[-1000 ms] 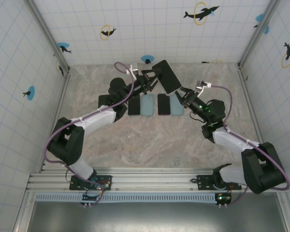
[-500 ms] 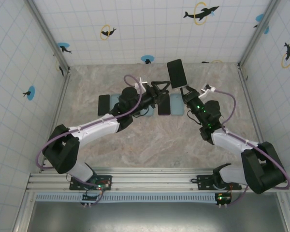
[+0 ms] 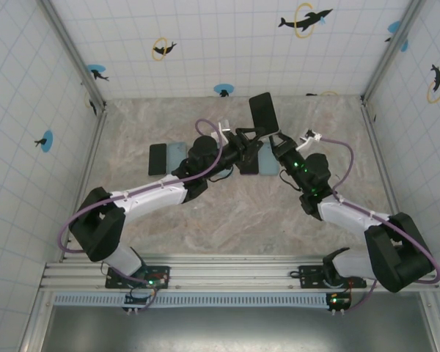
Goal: Take the phone out of the phone case
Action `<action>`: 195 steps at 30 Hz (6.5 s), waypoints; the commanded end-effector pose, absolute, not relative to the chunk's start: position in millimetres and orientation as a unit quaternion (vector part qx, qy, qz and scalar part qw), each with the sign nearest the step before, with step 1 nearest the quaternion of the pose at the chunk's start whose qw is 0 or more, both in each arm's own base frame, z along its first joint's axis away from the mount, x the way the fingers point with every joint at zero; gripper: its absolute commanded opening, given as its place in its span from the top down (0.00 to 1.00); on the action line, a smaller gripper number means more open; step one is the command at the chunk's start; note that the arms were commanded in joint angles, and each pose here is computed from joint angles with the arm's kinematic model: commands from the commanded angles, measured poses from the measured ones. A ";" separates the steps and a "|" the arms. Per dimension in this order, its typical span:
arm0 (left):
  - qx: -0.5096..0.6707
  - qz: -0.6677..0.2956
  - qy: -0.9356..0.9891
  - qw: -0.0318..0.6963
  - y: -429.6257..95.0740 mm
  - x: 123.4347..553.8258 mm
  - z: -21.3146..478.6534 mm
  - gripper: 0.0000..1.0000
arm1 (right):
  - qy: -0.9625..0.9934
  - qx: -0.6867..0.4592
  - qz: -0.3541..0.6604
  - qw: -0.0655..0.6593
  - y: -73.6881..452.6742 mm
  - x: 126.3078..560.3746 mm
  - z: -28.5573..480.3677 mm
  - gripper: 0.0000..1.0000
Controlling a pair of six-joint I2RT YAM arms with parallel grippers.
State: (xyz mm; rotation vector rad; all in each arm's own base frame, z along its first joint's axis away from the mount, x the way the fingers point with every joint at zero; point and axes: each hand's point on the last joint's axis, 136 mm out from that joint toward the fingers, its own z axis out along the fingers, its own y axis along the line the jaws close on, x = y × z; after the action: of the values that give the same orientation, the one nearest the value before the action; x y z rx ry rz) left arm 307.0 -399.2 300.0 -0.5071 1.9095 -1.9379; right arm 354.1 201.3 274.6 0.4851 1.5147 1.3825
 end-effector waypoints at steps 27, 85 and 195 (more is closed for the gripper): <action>-0.218 -0.700 0.641 0.227 -380.2 345.0 317.0 0.44 | 0.538 0.194 0.621 0.536 194.7 329.7 320.8 0.95; -0.150 -0.663 0.719 0.144 -463.2 366.7 215.6 0.95 | 0.729 0.281 0.314 0.539 9.2 346.0 179.3 0.93; 0.185 -0.339 0.846 0.366 -289.4 352.5 172.9 0.02 | 0.820 -0.012 0.285 0.496 83.2 369.4 135.0 0.01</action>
State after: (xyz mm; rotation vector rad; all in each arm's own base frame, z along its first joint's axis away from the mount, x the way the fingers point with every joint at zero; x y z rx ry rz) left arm 357.4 -315.4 179.9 0.3554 2.2052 -0.9145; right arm 371.5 68.6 114.9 0.1510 2.0624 0.7301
